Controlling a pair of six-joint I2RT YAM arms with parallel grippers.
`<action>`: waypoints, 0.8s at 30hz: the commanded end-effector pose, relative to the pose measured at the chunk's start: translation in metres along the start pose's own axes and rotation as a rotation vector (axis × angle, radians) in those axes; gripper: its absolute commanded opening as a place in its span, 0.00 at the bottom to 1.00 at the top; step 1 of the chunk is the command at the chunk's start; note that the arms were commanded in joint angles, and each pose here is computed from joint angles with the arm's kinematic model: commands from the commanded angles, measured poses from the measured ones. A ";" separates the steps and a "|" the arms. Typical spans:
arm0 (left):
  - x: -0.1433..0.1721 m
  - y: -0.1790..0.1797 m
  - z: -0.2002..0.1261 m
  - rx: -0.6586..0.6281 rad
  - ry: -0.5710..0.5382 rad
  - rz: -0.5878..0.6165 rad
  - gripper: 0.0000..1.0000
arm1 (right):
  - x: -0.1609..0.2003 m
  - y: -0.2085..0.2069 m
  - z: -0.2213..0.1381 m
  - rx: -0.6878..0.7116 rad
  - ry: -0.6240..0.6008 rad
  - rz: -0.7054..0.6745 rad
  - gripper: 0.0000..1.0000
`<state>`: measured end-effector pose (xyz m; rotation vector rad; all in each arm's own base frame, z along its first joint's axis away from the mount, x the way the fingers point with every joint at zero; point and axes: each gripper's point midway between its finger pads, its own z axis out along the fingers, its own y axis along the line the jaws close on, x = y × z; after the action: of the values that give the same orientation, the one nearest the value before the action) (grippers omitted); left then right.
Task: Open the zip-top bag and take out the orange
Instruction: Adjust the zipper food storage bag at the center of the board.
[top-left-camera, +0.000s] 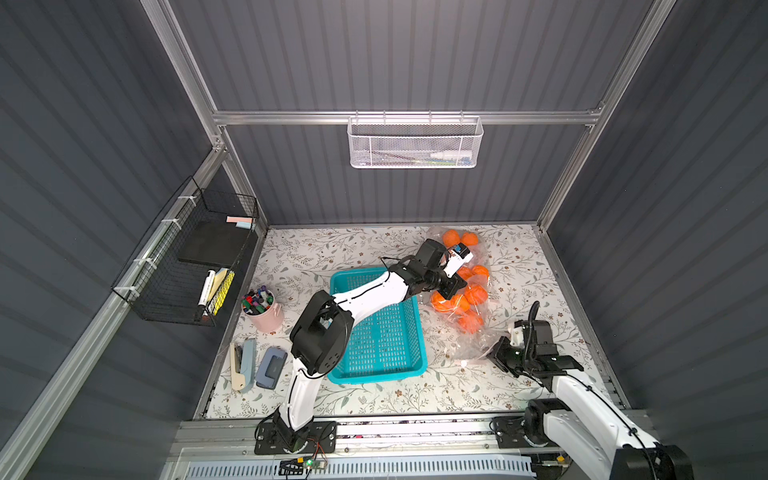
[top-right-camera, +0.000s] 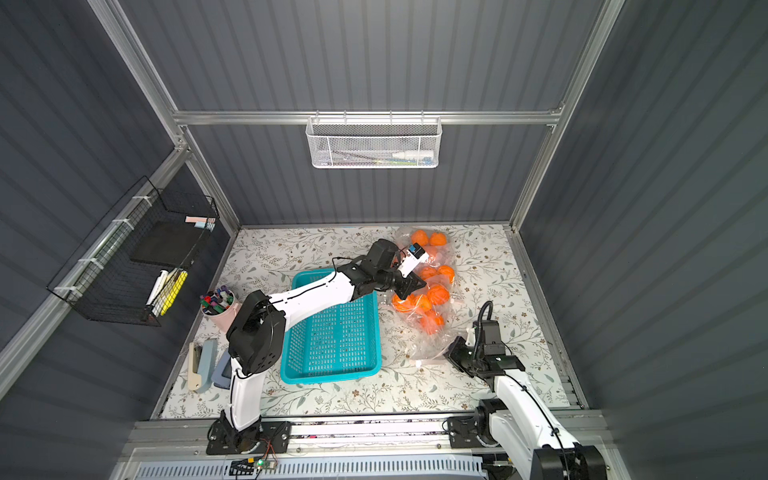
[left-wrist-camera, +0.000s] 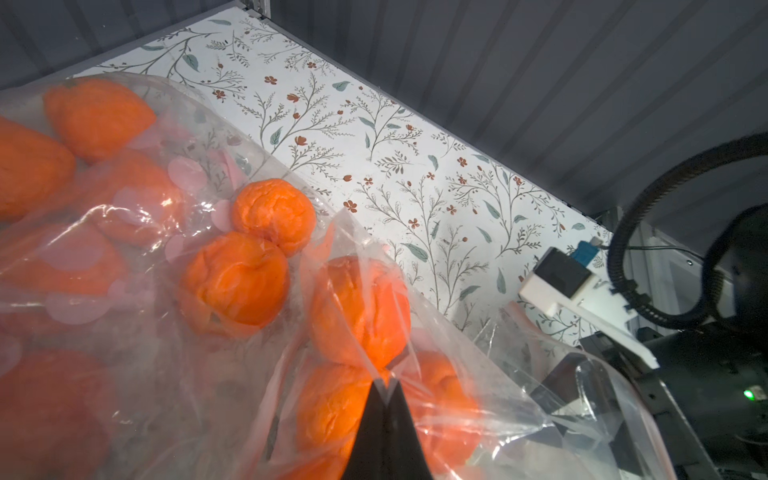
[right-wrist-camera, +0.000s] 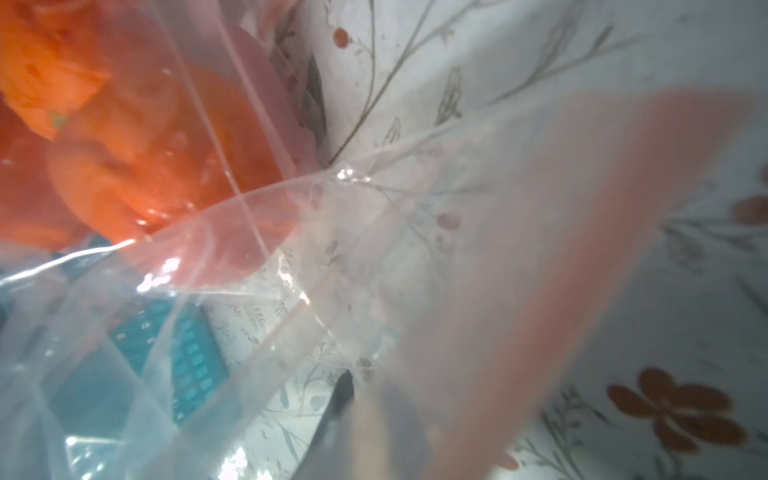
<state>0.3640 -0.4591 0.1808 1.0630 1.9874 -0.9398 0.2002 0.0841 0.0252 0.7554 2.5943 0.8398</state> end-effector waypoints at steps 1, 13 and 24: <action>-0.035 -0.023 -0.027 0.039 -0.090 0.070 0.00 | 0.006 -0.009 0.003 0.053 0.038 0.007 0.19; -0.073 -0.048 -0.059 0.077 -0.178 0.180 0.00 | 0.006 -0.012 0.000 0.078 0.023 0.001 0.20; -0.074 -0.114 -0.107 0.306 -0.340 0.505 0.00 | 0.002 -0.006 -0.001 0.025 -0.027 -0.030 0.24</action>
<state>0.3072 -0.4470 0.2767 1.2890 1.5652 -1.0311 0.1964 0.0815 0.0227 0.7370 2.6049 0.7928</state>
